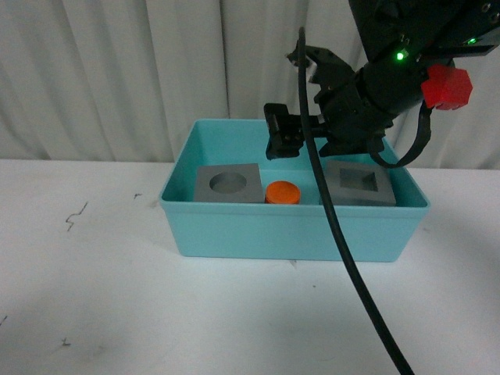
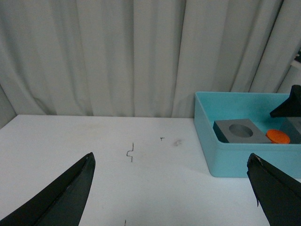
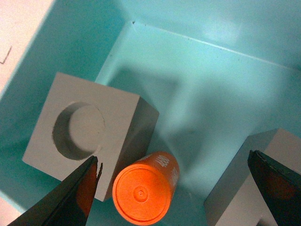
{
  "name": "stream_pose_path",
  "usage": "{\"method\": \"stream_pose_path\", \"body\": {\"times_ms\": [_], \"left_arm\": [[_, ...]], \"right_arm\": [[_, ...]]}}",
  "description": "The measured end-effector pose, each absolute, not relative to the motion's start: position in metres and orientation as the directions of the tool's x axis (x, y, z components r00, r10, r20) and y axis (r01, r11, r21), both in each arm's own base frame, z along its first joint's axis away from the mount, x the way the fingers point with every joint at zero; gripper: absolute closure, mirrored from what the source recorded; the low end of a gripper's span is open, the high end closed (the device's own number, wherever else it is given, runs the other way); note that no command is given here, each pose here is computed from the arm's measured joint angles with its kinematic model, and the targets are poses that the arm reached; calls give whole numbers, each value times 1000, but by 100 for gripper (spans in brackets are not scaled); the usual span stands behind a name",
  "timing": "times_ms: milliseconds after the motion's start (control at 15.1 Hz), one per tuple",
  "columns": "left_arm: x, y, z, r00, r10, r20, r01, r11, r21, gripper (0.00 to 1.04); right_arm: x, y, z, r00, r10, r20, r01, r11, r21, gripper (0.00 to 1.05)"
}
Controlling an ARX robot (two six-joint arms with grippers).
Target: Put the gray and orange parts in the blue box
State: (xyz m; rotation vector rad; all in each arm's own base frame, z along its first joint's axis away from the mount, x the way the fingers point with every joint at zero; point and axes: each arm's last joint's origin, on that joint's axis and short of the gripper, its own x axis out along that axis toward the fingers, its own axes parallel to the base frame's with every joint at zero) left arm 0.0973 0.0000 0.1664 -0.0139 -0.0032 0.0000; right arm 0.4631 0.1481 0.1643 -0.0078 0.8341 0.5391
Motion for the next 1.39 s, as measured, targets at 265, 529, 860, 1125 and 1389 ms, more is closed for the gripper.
{"method": "stream_pose_path", "body": {"times_ms": [265,529,860,1125,1389], "left_arm": [[97,0,166,1000,0,3,0,1000,-14,7],[97,0,166,1000,-1,3,1,1000,-14,7],[97,0,166,1000,0,4,0,1000,-14,7],[97,0,166,1000,0,3,0,1000,-14,7],[97,0,166,1000,0,3,0,1000,-14,7]], "right_arm": [[443,132,220,688,443,-575,-462,878,123,6],[406,111,257,941,242,-237,-255,967,-26,19],[283,42,231,1000,-16,26,16,1000,-11,79],[233,22,207,1000,-11,23,12,1000,-12,103],[196,13,186,1000,1,-8,-1,1000,-15,103]]}}
